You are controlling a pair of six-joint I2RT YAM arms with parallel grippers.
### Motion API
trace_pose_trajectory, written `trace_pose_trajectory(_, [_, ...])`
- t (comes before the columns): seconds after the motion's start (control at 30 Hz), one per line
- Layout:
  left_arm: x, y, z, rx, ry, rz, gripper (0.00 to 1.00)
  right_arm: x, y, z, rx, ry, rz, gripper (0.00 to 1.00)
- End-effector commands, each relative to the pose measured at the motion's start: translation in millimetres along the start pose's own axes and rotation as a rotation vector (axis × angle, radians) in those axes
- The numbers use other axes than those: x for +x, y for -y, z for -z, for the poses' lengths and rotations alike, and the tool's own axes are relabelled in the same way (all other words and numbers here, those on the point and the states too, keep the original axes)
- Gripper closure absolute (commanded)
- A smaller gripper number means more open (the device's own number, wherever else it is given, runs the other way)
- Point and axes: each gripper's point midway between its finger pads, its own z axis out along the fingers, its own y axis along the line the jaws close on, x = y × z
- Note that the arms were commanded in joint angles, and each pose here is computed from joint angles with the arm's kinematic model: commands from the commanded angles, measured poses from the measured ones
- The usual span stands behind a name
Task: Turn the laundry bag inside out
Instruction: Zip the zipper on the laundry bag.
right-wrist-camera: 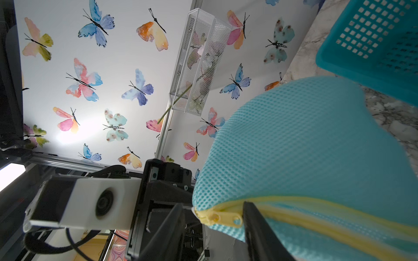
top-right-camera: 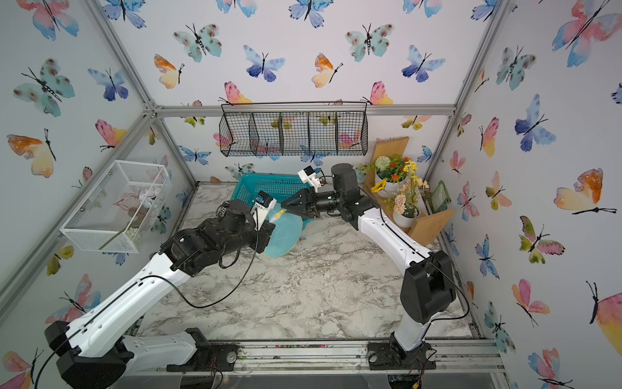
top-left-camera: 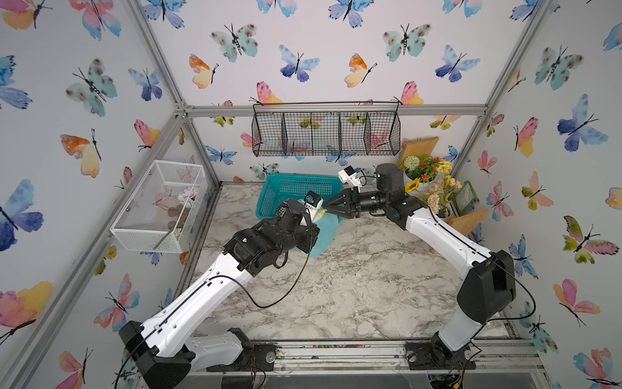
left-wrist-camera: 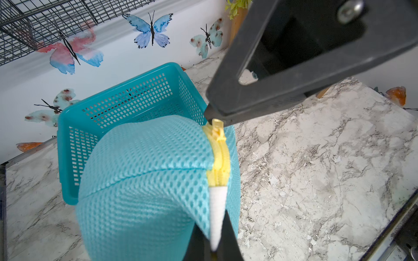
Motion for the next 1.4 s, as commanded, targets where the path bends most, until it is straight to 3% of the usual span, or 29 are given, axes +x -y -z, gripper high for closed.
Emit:
trace_pose_trajectory(0.0, [-13.5,6.0,2.7,0.035,0.041,-0.006,1.0,6.0,-13.8,-4.9,-0.065,-0.042,0.011,0.55])
trace_pose_trajectory(0.23, [-13.4,5.9,1.4,0.034,0.041,-0.014,1.0,19.6,-7.8,-4.0,-0.06,-0.072,-0.029,0.59])
trace_pose_trajectory(0.57, [-15.5,7.0,2.2,0.039,0.044,-0.019,1.0,21.8,3.6,-4.4,-0.007,-0.075,-0.031,0.57])
trace_pose_trajectory(1.03, [-15.5,7.3,6.6,0.045,0.044,-0.026,1.0,33.8,12.4,-29.7,0.072,-0.15,0.011,0.62])
trace_pose_trajectory(1.37, [-15.4,5.4,11.8,0.038,0.05,-0.025,1.0,27.5,21.3,-27.5,0.151,-0.115,0.025,0.81])
